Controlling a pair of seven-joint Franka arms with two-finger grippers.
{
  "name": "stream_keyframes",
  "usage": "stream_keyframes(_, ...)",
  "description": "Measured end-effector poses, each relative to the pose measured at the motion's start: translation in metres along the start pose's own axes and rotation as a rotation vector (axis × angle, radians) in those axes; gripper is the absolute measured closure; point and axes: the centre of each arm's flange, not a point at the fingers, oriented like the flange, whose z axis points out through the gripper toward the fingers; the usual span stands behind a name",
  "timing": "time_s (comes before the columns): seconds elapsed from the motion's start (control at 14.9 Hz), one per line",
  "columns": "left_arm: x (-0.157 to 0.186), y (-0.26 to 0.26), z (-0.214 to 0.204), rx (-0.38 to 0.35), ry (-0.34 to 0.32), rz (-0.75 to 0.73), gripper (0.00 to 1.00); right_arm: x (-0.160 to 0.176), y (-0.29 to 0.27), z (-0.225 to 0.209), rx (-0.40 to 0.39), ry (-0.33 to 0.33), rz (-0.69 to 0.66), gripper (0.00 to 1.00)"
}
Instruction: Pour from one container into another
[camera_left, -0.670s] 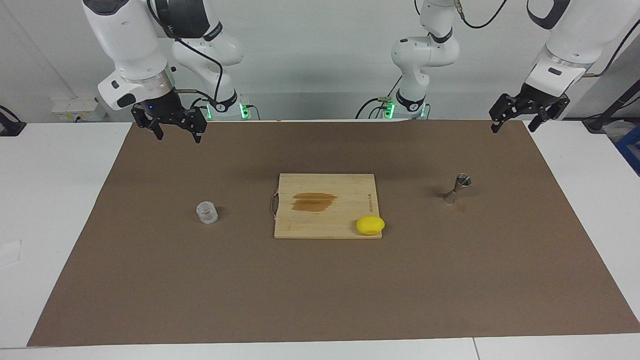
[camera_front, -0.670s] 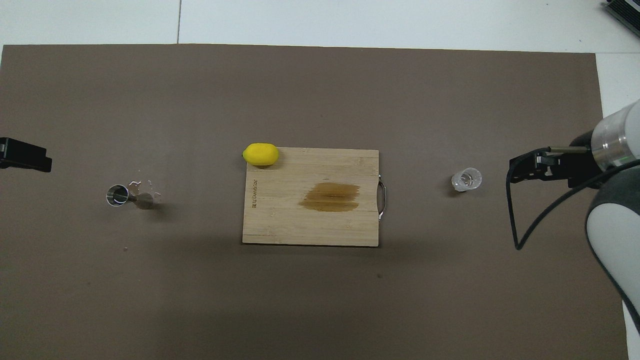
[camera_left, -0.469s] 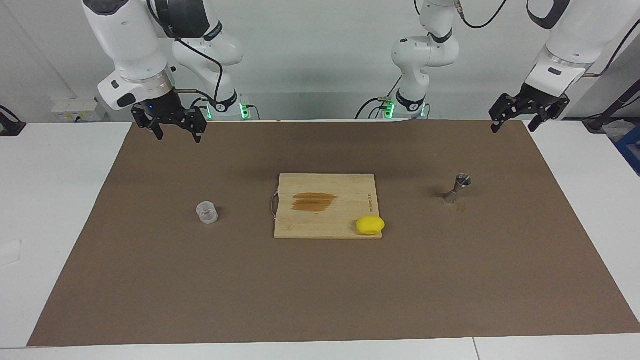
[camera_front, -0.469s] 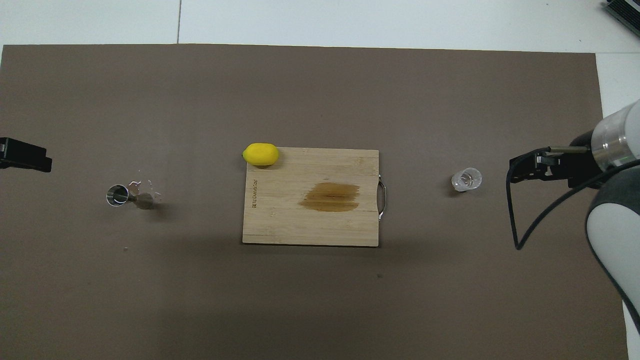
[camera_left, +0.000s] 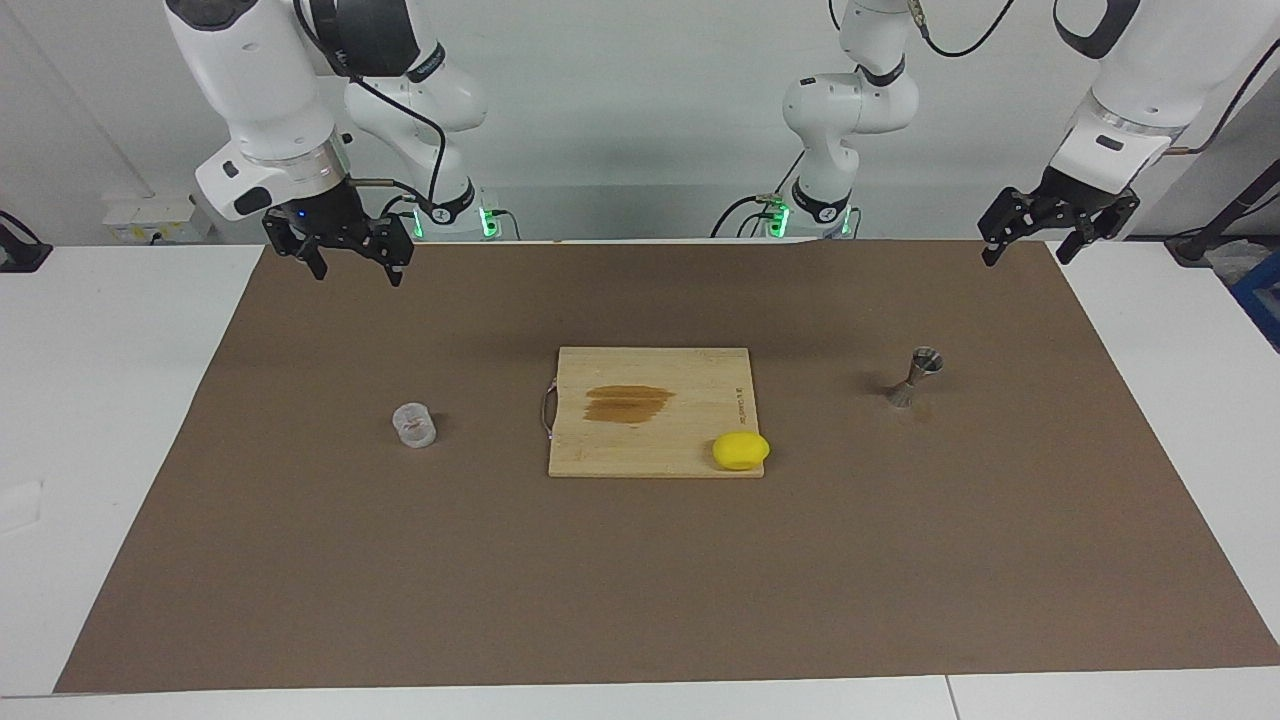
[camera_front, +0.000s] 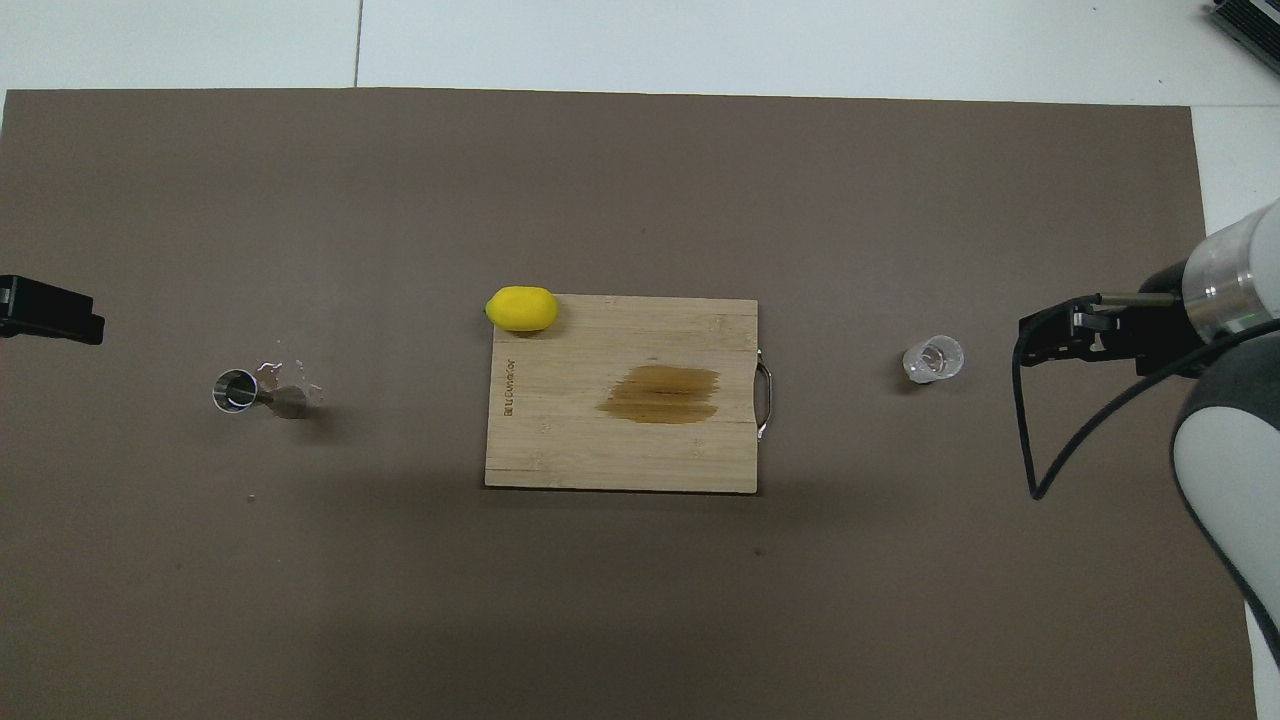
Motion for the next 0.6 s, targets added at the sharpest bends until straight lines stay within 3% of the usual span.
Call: stream_keyframes(0.6, 0.0005, 0.0049, -0.0001, 0.0, 0.002, 0.009, 0.0, 0.0, 0.0, 0.0, 0.0, 0.0, 0.0, 0.0)
